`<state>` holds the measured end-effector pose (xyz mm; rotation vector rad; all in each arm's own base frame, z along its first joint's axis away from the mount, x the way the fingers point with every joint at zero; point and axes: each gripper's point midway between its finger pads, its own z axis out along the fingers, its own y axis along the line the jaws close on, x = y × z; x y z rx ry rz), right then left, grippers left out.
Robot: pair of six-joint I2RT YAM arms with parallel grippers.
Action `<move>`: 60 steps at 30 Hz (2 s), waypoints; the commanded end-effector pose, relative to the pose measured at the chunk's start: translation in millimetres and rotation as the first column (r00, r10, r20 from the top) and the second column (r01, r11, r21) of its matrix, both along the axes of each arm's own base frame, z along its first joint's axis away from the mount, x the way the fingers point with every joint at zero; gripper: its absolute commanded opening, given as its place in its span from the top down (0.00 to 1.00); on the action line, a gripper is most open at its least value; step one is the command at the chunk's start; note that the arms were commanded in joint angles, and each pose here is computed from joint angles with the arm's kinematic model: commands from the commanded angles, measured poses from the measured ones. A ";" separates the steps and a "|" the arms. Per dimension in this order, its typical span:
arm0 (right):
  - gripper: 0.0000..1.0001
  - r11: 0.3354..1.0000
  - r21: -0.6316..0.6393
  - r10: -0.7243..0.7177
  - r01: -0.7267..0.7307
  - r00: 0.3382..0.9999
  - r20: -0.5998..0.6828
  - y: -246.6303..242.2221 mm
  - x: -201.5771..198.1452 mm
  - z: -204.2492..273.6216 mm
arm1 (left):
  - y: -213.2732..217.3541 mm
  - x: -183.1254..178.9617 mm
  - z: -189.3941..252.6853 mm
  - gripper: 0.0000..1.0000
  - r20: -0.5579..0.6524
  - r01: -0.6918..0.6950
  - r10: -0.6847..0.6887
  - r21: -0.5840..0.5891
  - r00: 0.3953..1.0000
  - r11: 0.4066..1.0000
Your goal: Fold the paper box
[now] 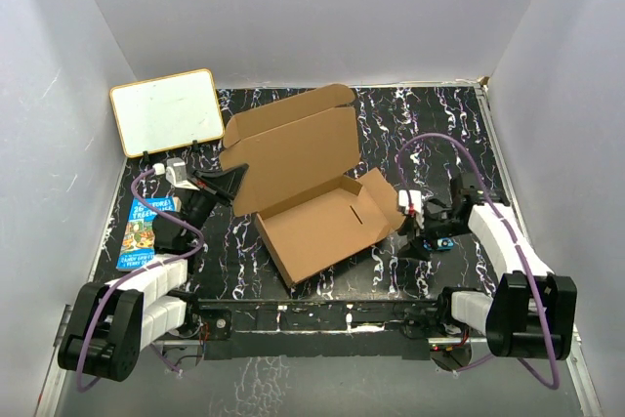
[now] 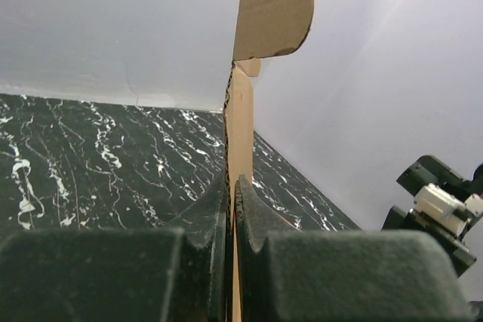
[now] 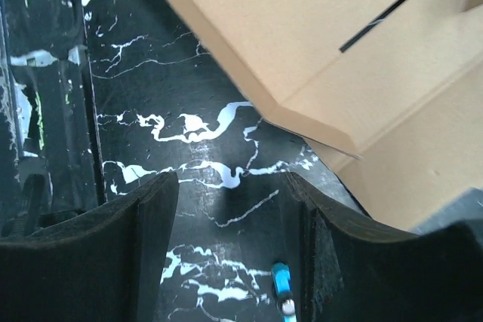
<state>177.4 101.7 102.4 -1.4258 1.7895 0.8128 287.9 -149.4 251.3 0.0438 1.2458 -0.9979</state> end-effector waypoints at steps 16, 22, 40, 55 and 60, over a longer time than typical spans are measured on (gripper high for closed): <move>0.35 0.998 -0.045 0.040 -0.037 0.996 0.079 37.7 42.6 -35.5 | -4.9 -10.6 -17.5 1.00 -0.064 0.030 -0.029 0.019 0.998 0.999; 0.33 0.990 -0.112 -0.080 0.087 0.995 0.064 26.7 63.7 -41.9 | -7.4 -15.7 -25.1 1.00 -0.073 0.048 -0.046 0.027 0.996 0.998; 0.40 0.989 -0.015 0.148 -0.148 0.986 0.077 44.5 27.2 -36.8 | -9.2 -17.1 -39.0 1.00 -0.101 0.055 -0.050 0.047 0.994 0.997; 0.46 0.971 -0.126 0.211 -0.202 0.976 0.057 46.2 18.9 -59.0 | -10.9 -14.1 -43.5 1.00 -0.106 0.061 -0.056 0.049 0.993 0.997; 0.60 0.961 -0.153 0.243 -0.230 0.968 0.066 46.8 14.1 -60.7 | -11.1 -12.6 -45.5 1.00 -0.108 0.058 -0.050 0.068 0.993 0.996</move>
